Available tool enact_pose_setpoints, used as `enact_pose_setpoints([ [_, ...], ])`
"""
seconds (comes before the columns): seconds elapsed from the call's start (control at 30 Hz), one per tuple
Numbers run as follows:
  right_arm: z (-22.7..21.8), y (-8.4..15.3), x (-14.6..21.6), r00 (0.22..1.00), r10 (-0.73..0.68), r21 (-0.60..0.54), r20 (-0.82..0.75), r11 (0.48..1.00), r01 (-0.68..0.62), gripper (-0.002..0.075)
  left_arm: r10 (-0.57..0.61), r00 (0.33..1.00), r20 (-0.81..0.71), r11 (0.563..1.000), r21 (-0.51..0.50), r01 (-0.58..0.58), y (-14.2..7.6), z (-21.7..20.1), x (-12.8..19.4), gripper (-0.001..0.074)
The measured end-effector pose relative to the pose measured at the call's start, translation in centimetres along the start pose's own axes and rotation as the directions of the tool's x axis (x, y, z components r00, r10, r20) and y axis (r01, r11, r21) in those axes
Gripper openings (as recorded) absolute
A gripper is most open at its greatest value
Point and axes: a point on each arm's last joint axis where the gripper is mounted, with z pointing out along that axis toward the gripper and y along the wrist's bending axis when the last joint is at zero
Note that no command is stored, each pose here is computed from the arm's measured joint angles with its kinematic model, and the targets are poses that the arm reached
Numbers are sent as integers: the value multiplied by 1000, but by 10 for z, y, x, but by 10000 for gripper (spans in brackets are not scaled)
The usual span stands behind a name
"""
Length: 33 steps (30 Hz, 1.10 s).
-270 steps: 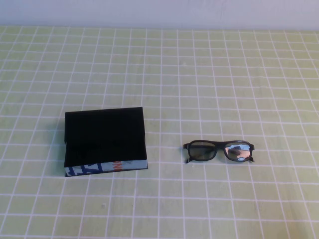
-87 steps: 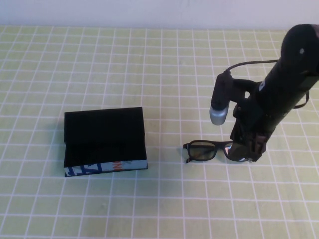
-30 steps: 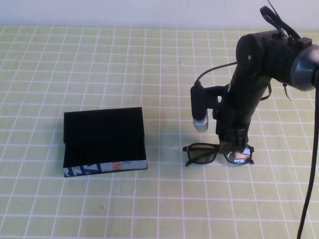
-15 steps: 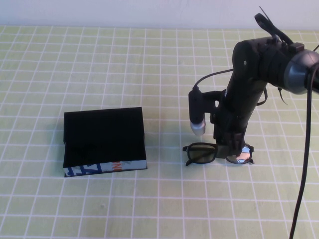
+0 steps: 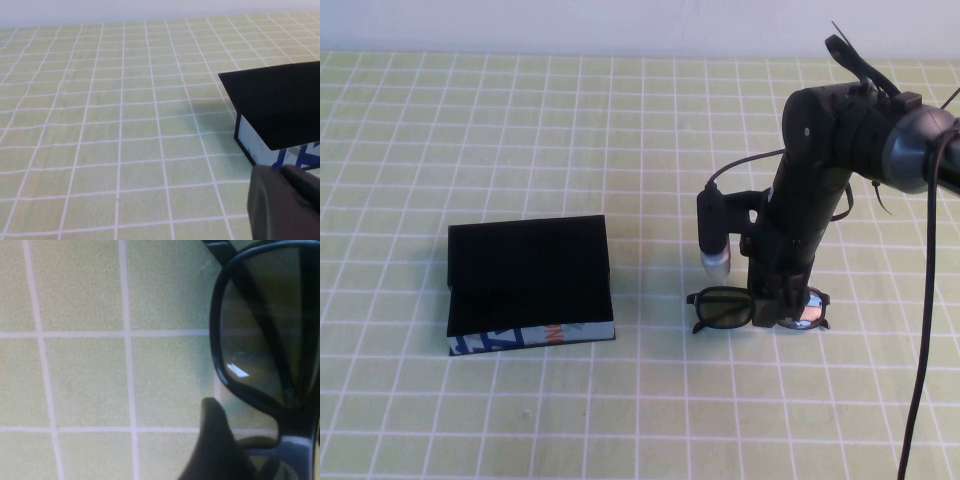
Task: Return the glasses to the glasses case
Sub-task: Pick up the glasses from the table
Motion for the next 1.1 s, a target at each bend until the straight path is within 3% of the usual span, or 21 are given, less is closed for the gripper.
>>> enact_pose_setpoints([
  [0.2,0,0,0,1000,2,-4,-2,1000,-2,360,0,1000,0,1000,0,0,0,0,0,-4],
  [0.57,0,1,3,999,7,-11,-34,1000,-7,202,0,1000,0,1000,0,0,0,0,0,-4],
  [0.83,-1,3,3,999,9,-33,-37,999,-11,46,0,1000,0,1000,0,0,0,0,0,-4],
  [1.1,-3,9,-7,998,39,-29,-44,999,-40,21,0,1000,0,1000,0,0,0,0,0,-4],
])
